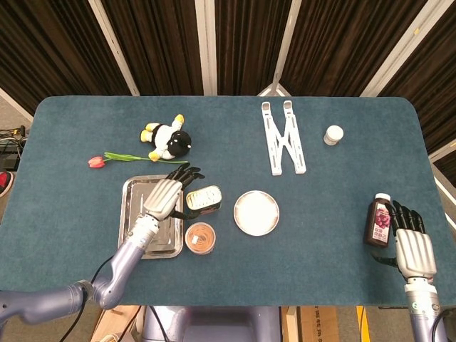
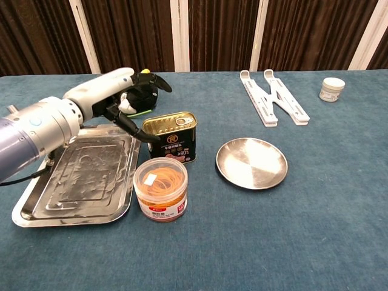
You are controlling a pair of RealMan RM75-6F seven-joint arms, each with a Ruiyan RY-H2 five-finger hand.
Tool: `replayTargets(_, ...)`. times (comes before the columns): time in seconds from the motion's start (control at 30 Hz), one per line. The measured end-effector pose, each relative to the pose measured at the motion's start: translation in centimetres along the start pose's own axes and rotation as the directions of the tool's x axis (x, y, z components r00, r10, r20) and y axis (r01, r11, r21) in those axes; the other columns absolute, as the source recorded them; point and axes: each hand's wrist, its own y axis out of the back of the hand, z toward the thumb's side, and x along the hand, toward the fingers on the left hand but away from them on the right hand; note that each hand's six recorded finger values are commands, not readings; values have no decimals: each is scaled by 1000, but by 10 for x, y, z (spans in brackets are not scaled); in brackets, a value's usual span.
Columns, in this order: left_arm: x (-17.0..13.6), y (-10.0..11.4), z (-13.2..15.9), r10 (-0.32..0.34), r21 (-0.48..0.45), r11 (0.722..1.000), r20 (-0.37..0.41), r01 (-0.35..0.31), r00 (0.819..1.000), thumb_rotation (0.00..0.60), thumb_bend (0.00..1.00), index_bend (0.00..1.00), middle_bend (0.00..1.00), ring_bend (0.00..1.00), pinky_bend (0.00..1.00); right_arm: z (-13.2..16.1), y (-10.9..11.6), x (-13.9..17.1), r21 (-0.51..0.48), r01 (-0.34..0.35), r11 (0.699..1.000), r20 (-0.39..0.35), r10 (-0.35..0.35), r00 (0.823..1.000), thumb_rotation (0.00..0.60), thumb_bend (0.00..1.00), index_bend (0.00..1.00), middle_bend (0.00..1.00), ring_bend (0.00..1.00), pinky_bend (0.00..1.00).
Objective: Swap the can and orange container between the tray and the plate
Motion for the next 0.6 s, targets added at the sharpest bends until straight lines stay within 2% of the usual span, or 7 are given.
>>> replayTargets(0.13,4,-11,-7,-22,-11,1000,-10,22,1000,600,0,236,118,60,148,-1,1,0,15,10,1000,3,-10,1000,600,78,0,0,0,0)
replayTargets(0.23,6,-19,-10,-39,-11,999,-11,39,999,600,31,262,191,121,205,-2,2,-1,17,14,1000,6,-15,1000,600,78,0,0,0,0)
replayTargets(0.4,12,-30,-12,-67,-20,998,-6,67,998,600,386,338,330,236,332,-2,2,-1,18,15,1000,7,-15,1000,600,77,0,0,0,0)
replayTargets(0.6,18,-38,-16,-81,-1,997,10,81,997,600,588,414,416,311,393,-2,1,-1,16,10,1000,4,-10,1000,600,78,0,0,0,0)
